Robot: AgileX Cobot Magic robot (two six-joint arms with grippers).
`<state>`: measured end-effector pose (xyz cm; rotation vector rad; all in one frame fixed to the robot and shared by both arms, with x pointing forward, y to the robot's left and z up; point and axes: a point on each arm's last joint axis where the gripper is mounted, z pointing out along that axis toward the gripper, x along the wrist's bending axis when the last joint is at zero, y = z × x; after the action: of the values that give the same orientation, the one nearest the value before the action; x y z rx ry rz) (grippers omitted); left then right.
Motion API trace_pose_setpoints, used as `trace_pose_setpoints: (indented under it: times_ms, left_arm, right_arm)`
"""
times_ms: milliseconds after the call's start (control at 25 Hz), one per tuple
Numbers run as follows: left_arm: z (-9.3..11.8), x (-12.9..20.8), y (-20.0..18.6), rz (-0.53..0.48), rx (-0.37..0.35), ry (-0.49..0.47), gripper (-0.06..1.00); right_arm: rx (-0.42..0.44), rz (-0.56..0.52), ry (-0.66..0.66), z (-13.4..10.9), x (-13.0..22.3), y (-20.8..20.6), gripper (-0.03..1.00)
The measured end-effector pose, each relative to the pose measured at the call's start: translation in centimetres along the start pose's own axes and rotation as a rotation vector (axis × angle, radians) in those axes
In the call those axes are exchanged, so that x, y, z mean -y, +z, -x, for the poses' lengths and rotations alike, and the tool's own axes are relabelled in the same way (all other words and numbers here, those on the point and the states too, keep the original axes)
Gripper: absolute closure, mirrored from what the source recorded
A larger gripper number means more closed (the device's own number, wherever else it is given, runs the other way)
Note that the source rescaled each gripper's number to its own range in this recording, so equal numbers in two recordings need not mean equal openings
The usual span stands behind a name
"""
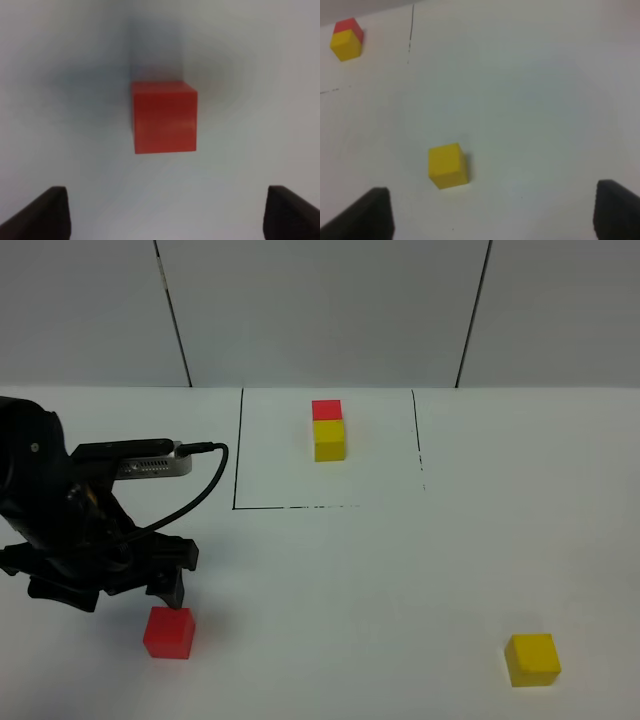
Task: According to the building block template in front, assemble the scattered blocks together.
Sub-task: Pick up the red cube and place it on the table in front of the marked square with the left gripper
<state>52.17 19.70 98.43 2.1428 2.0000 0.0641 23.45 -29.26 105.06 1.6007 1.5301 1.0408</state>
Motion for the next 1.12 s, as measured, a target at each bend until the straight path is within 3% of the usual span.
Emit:
trace_pose_setpoints:
  times_ms: [360,1120]
  left_arm:
    - [0.0,-0.4,3.3,-0.064,-0.05,-0.022,-0.04]
    - [0.0,-0.9,10.3,-0.12,-0.041,-0.048,-0.02]
  right_arm:
    - [0.0,0.0,0.0,0.0,0.0,0.0,0.34]
    - [-0.005,0.0,0.004,0.0,0.0,0.0,0.34]
